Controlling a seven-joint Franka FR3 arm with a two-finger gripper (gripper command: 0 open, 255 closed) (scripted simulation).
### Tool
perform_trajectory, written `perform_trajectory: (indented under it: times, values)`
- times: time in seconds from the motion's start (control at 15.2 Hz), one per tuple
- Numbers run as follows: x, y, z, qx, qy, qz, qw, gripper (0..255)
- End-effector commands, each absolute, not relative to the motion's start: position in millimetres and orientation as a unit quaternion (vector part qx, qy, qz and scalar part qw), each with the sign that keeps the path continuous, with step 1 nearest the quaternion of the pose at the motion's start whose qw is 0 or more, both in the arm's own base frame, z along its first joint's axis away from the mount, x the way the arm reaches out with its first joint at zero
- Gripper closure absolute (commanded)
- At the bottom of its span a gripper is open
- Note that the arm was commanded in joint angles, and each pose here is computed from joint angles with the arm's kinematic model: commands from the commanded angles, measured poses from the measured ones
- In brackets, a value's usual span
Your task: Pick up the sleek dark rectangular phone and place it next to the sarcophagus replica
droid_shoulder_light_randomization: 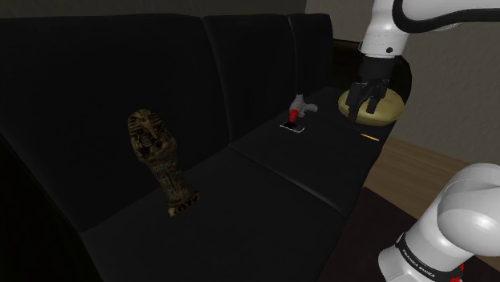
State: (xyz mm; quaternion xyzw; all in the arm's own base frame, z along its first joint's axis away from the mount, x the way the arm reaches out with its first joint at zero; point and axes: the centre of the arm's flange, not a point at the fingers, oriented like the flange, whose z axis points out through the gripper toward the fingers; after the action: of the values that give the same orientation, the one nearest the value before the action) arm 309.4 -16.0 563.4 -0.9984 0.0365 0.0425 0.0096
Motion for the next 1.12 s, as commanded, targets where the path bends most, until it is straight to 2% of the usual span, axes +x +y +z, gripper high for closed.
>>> perform_trajectory:
  times: [0.0, 1.06]
  values:
    - [309, -16, 563, -0.998, 0.036, 0.042, 0.01, 0]
    - [465, -84, 449, -1.0, 0.023, 0.017, 0.005, 0]
